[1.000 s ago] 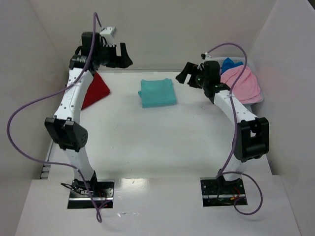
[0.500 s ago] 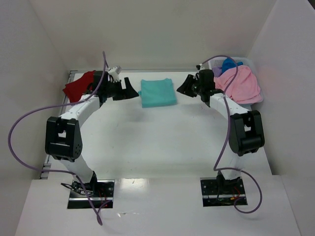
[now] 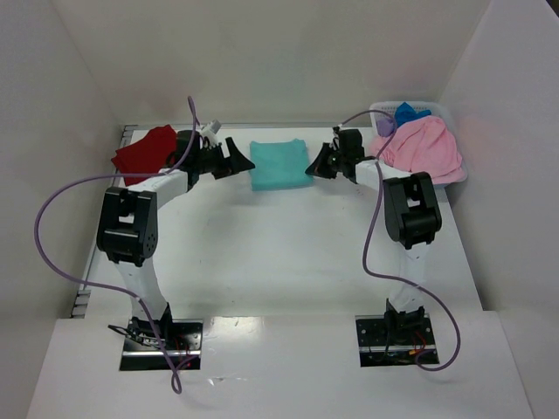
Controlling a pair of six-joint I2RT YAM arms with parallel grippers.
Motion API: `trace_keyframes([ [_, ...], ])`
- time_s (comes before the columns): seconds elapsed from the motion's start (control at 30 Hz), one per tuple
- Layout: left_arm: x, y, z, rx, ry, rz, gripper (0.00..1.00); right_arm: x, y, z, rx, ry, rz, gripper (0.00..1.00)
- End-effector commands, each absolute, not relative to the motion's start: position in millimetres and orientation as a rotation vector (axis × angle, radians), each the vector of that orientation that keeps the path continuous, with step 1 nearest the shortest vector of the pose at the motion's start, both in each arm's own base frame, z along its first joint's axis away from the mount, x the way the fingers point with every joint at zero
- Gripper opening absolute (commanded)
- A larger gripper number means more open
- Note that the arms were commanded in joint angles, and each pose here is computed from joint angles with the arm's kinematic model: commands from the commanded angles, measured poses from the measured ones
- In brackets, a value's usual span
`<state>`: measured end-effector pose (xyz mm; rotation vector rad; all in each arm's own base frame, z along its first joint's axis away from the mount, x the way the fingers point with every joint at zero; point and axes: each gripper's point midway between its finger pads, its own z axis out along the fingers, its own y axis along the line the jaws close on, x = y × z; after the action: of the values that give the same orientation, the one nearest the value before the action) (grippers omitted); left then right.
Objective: Fold and stack the t-shirts
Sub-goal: Fold the long partially folded tshirt into a neat square
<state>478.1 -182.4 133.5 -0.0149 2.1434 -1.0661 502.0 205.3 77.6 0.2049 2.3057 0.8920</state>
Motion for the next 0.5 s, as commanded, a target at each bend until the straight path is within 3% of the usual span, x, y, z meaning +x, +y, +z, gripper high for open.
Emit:
trace_keyframes([
  [0.0,499.6,-184.7,163.8,0.045,2.021,-1.071,0.92,511.5,216.3,76.1,0.167,2.294,0.921,0.00],
  [0.37,511.4,-189.9,149.5,0.047,2.059,-1.105,0.97,514.7,209.4,78.7,0.151,2.315,0.851,0.00],
  [0.47,522.1,-190.5,145.4,0.050,2.094,-1.097,0.99,518.6,210.3,112.9,0.128,2.248,0.861,0.10],
])
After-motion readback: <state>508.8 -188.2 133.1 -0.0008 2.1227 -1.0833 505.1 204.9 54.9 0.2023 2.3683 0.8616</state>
